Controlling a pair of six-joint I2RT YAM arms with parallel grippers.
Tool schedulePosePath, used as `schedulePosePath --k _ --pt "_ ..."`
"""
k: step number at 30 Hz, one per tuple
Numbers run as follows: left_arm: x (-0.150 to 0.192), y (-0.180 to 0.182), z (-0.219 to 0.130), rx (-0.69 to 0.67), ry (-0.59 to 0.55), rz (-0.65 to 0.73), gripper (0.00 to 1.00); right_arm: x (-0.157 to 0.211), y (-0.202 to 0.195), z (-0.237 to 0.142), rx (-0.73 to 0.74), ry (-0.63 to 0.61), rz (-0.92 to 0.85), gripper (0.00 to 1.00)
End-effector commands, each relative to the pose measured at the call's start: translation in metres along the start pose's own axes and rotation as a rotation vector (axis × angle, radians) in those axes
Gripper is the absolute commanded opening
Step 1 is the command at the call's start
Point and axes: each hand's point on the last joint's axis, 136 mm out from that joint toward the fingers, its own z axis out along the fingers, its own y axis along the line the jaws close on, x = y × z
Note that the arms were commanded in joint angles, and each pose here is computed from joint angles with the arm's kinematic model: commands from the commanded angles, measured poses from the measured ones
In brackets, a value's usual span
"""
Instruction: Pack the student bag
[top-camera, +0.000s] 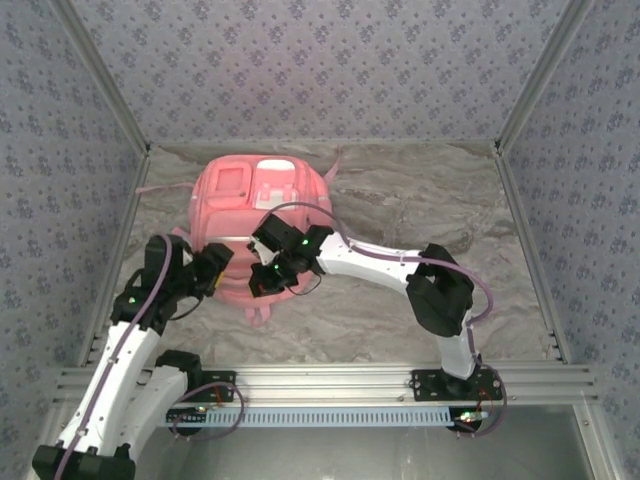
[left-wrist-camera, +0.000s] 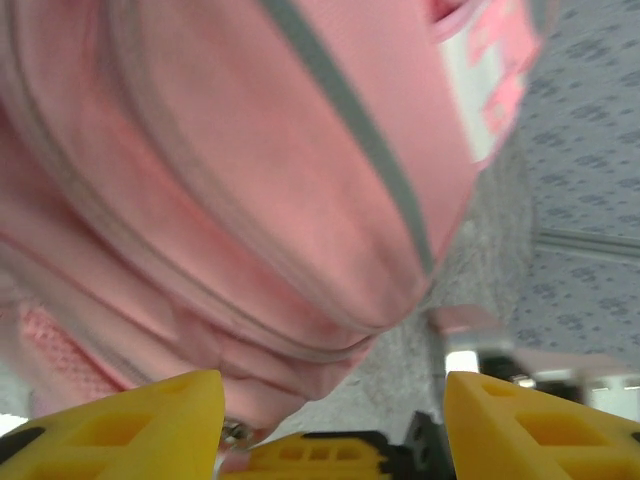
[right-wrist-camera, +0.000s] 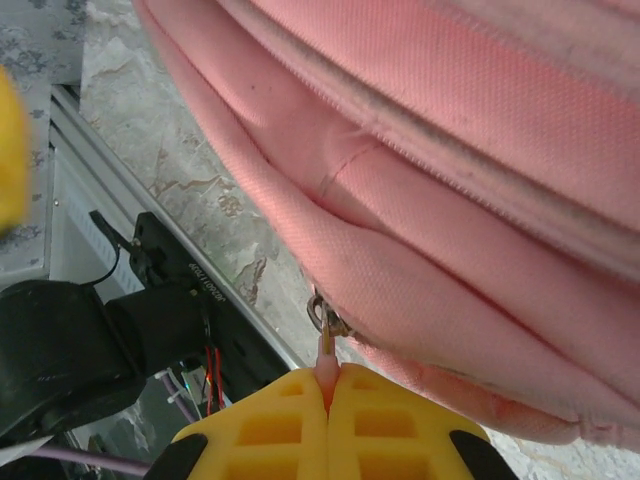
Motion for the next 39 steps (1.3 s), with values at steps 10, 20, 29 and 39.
schedulePosePath --k 10,20,29,39 --pt "0.025 0.033 0.036 -0.112 0.081 -0.167 0.55 0.002 -0.007 -0.001 0.116 0.006 -0.067 0.0" --pt "0.031 0.066 0.05 -0.163 0.079 -0.204 0.42 0.022 -0.022 0.021 0.158 0.095 -0.103 0.0" --pt "0.028 0.069 0.043 -0.162 0.048 -0.194 0.42 0.027 -0.028 0.025 0.196 0.105 -0.135 0.0" --pt "0.016 0.069 0.051 -0.179 0.03 -0.205 0.12 0.036 -0.031 0.021 0.253 0.12 -0.174 0.0"
